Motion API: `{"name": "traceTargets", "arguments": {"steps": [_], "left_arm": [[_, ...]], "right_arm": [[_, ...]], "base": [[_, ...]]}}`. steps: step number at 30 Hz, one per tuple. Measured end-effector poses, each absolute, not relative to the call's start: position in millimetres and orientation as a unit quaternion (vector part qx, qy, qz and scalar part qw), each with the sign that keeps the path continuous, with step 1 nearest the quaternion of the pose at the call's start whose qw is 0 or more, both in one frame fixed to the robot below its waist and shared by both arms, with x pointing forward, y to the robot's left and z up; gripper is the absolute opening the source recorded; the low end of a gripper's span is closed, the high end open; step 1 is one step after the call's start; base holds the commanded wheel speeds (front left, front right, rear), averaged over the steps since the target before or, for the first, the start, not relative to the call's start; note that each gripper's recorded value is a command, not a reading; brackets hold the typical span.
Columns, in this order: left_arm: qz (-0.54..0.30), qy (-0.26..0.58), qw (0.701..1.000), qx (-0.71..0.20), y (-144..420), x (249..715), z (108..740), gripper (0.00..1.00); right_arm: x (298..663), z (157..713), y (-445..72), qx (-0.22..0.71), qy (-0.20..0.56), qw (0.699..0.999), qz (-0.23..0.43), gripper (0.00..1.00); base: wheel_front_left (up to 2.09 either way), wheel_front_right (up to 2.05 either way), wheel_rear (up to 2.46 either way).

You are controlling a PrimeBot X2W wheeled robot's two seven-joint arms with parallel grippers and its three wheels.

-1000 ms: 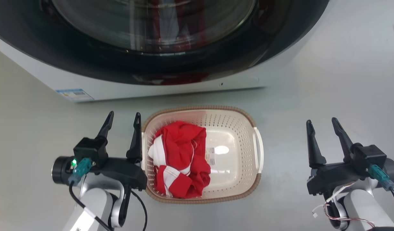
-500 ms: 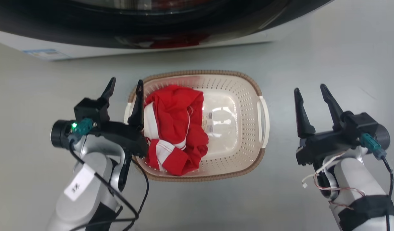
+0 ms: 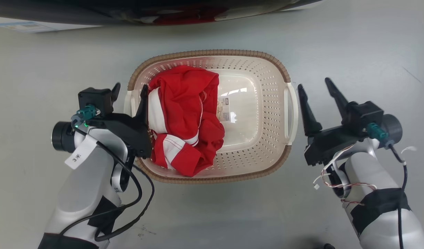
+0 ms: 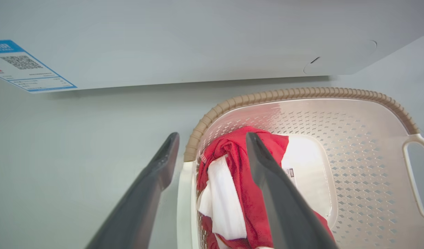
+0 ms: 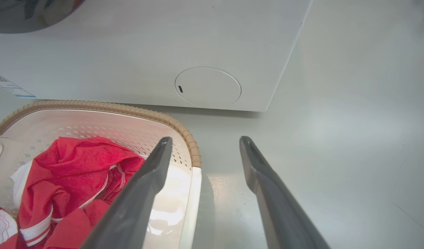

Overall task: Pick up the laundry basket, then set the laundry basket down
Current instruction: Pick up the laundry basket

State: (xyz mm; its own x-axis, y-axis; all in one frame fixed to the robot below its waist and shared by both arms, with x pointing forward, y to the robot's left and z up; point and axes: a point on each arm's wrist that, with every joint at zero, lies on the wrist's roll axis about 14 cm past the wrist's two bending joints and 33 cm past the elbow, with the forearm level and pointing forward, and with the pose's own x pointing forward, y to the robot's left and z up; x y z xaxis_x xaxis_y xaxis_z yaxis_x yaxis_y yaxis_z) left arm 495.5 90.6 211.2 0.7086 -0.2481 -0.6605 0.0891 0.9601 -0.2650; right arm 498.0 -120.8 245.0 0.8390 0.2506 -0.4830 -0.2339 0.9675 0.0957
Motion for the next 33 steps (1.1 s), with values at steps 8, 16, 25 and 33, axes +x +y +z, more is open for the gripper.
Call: {"name": "traceTargets", "arguments": {"steps": [8, 16, 25, 33], "left_arm": [[-0.073, 0.441, 0.888, -0.107, 103, 462, 177, 1.0], [-0.058, 0.492, 0.862, -0.11, 113, 436, 152, 1.0], [-0.054, 0.509, 0.849, -0.132, 113, 435, 141, 0.12], [-0.064, 0.52, 0.839, -0.144, 102, 429, 140, 0.0]], "right_arm": [[470, 212, -113, 0.007, 0.312, 0.939, 0.145, 1.0], [448, 188, -109, 0.005, 0.357, 0.921, 0.157, 1.0], [446, 172, -107, -0.001, 0.38, 0.91, 0.167, 0.0], [446, 167, -103, 0.01, 0.394, 0.903, 0.169, 0.0]], "base": [[0.0, 0.0, 0.0], [0.0, 0.0, 0.0], [0.0, 0.0, 0.0], [0.0, 0.0, 0.0]]}}
